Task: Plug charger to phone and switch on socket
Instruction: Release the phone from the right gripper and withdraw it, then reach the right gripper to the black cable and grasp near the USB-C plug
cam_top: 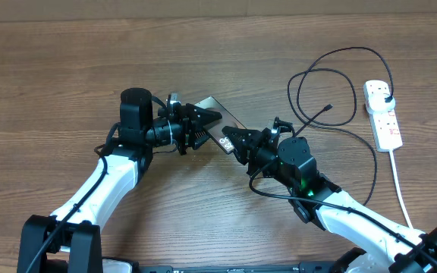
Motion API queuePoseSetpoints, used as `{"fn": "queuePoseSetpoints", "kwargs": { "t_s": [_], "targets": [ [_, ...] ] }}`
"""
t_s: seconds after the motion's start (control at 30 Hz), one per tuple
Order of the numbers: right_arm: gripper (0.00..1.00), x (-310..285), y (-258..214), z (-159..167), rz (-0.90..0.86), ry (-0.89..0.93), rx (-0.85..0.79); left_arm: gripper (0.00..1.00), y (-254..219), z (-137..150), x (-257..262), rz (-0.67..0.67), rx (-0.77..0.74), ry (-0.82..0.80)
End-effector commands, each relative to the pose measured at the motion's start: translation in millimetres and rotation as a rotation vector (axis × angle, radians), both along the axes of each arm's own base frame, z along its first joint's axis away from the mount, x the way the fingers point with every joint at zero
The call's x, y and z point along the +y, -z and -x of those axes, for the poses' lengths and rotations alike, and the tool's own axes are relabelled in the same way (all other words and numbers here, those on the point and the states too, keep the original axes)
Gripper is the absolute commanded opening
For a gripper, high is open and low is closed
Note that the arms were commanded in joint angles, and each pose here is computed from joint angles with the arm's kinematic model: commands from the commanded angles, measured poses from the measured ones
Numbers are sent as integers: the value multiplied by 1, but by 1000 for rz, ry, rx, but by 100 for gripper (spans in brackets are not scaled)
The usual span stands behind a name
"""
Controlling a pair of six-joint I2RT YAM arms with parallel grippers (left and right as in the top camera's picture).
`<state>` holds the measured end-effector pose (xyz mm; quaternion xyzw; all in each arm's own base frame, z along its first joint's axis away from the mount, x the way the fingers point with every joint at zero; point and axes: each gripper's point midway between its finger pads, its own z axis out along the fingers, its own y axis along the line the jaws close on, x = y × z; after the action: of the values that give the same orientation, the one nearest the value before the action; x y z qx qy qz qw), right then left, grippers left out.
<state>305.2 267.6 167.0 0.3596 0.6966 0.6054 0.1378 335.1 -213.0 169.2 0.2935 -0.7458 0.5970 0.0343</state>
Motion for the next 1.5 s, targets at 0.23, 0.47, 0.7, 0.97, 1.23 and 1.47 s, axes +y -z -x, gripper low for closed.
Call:
{"fn": "queuePoseSetpoints", "kwargs": {
  "t_s": [0.23, 0.47, 0.7, 0.97, 1.23, 1.47],
  "targets": [
    [4, 9, -19, 5, -45, -53, -44, 17, 9, -10, 5, -37, 14, -71],
    [4, 13, -20, 9, -48, -66, -49, 13, 11, -11, 2, -43, 31, -86],
    [35, 11, -5, 11, -10, -65, 5, 4, 11, -12, 4, -49, 16, -86],
    [88, -43, 79, 8, 415, 98, 117, 4, 18, -27, 41, -99, -33, -151],
    [100, -59, 50, -24, 761, -17, -207, 4, 30, -25, 77, -121, -12, -170],
    [100, -171, -1, -69, 1083, 160, 10, 4, 34, -22, 78, -132, 0, -165]
  ]
}}
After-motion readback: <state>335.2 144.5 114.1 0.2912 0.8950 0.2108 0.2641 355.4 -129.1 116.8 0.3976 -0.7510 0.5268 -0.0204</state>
